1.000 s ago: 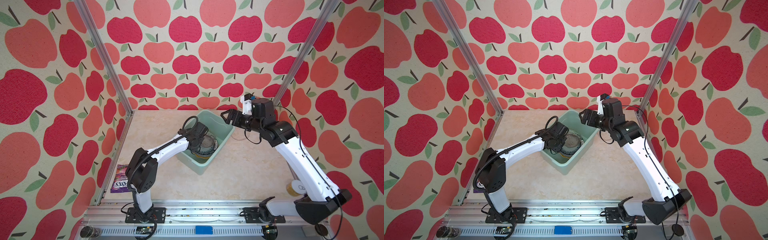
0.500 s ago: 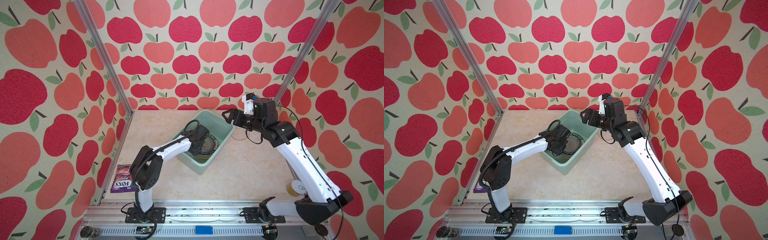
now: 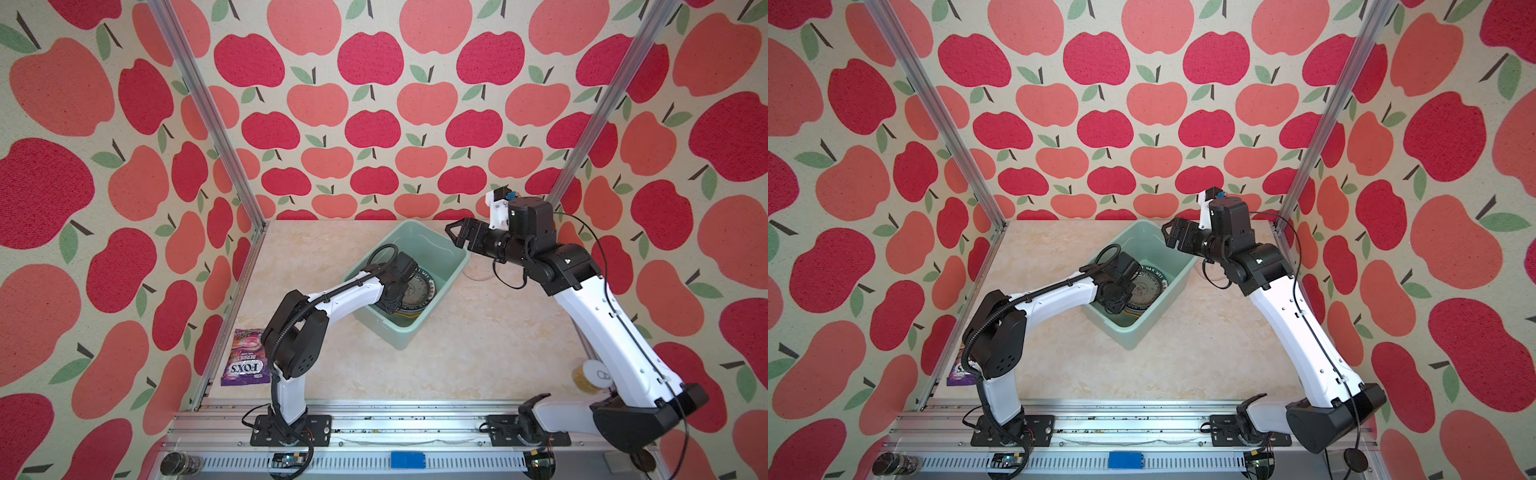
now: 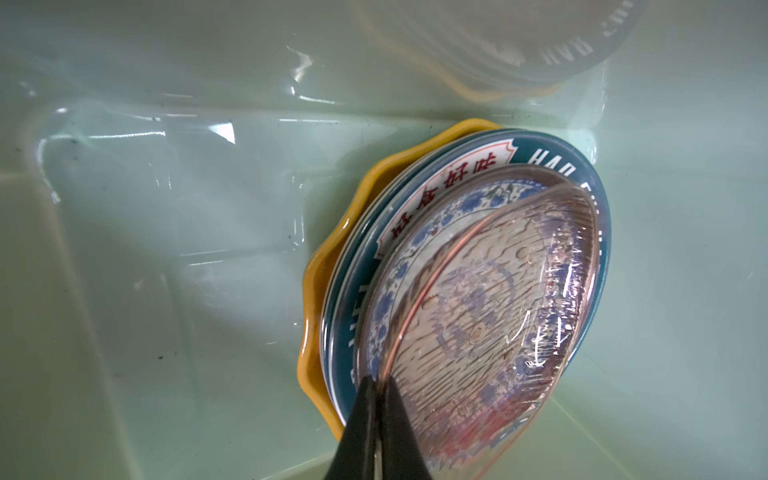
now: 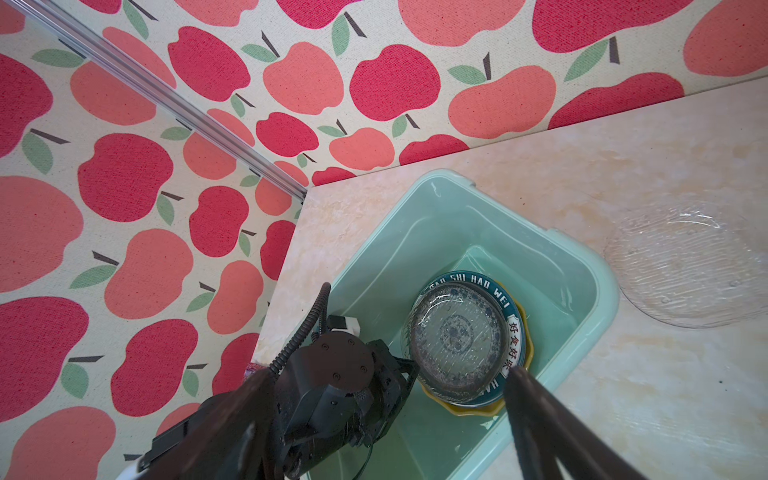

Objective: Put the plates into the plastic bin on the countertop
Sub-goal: 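Lower the clear glass plate onto the floral plate and open the left gripper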

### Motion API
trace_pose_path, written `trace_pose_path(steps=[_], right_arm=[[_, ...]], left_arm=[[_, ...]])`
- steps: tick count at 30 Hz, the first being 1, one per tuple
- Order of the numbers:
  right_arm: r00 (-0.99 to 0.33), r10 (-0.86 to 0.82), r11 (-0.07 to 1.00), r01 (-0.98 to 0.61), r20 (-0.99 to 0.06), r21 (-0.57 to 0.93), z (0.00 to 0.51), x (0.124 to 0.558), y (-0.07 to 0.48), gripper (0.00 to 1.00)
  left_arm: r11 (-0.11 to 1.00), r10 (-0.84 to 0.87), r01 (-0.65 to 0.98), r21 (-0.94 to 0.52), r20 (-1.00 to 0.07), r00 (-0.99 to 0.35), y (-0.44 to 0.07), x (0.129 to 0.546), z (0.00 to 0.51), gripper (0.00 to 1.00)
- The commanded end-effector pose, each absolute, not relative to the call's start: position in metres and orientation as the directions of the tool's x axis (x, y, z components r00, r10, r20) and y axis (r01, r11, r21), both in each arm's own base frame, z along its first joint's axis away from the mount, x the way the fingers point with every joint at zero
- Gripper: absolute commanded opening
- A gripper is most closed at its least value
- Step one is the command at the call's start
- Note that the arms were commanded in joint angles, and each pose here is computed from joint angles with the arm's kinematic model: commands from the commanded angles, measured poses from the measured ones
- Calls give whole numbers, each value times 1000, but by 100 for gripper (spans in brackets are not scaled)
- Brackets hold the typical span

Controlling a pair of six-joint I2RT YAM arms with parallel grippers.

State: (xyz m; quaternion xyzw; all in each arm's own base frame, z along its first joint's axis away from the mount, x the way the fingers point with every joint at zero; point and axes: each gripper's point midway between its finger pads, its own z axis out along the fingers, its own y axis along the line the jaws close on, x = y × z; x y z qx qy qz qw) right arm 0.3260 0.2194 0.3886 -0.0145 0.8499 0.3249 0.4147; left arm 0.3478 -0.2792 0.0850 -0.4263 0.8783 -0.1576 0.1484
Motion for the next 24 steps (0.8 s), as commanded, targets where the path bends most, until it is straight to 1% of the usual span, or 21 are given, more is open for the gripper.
trace_pose_path(steps=[1,3,8,14,17,18,19,20,22,24], right_arm=[[-660,240,788,-295,-711,540,390,317,213,90],[-661,242,788,-293,-710,541,390,316,213,90],[-665,248,784,-289,-704,549,390,314,212,90],[-668,255,780,-285,-699,557,392,310,210,90],[-666,259,781,-282,-699,558,394,308,208,90],[-667,260,779,-282,-698,560,394,307,208,90],[-670,263,777,-279,-694,564,394,306,208,90],[-673,263,775,-280,-691,567,394,306,209,90],[-681,266,770,-276,-682,575,392,305,210,90],[-688,265,771,-270,-676,576,391,303,209,90]], left_arm=[[600,-791,-725,-337,-117,-601,-273,336,68,11],[601,-790,-722,-342,-118,-601,-274,337,70,17],[619,-776,-703,-350,-135,-616,-275,340,77,21],[636,-763,-690,-344,-150,-629,-274,341,84,29],[641,-759,-684,-347,-158,-631,-273,340,89,37],[645,-756,-679,-351,-164,-634,-273,341,91,42],[657,-745,-663,-359,-173,-645,-274,343,95,45],[667,-736,-651,-364,-180,-653,-276,345,98,50],[704,-698,-601,-379,-208,-685,-281,349,110,56],[741,-656,-541,-398,-258,-709,-286,355,128,61]])
